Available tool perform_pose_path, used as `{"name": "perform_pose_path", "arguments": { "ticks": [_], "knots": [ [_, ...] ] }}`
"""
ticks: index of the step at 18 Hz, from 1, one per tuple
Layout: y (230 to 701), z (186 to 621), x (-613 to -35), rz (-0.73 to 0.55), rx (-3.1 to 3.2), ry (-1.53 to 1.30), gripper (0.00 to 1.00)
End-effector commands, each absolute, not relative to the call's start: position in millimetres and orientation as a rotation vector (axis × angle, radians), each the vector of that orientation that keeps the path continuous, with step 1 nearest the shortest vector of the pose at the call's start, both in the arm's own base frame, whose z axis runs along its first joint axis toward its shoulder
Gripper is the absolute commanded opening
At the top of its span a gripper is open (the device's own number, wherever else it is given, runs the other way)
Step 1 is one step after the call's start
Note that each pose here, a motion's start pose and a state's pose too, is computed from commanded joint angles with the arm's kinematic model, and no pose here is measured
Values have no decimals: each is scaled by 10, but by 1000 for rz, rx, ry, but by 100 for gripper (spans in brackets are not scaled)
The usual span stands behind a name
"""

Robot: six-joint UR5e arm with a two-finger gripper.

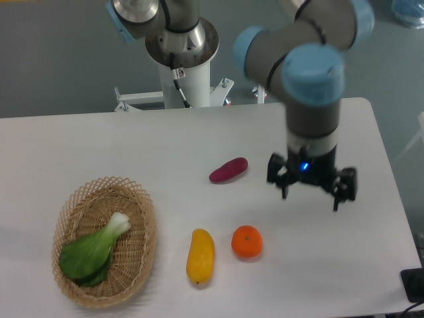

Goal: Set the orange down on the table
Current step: 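Open the gripper to release the orange and lift away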

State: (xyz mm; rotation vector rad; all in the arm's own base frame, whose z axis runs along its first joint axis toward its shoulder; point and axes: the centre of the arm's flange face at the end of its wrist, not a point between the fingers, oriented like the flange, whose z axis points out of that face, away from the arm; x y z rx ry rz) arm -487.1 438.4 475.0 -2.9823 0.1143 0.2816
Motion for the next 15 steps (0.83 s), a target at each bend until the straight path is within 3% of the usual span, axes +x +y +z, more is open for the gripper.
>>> {"name": "perform_pose_path", "arguments": {
  "ticks": [7,15],
  "knots": [
    [3986,4897,-4922,222,-2958,176,100],
    [3972,4889,-4908,218,-2956,165,100]
  ]
}}
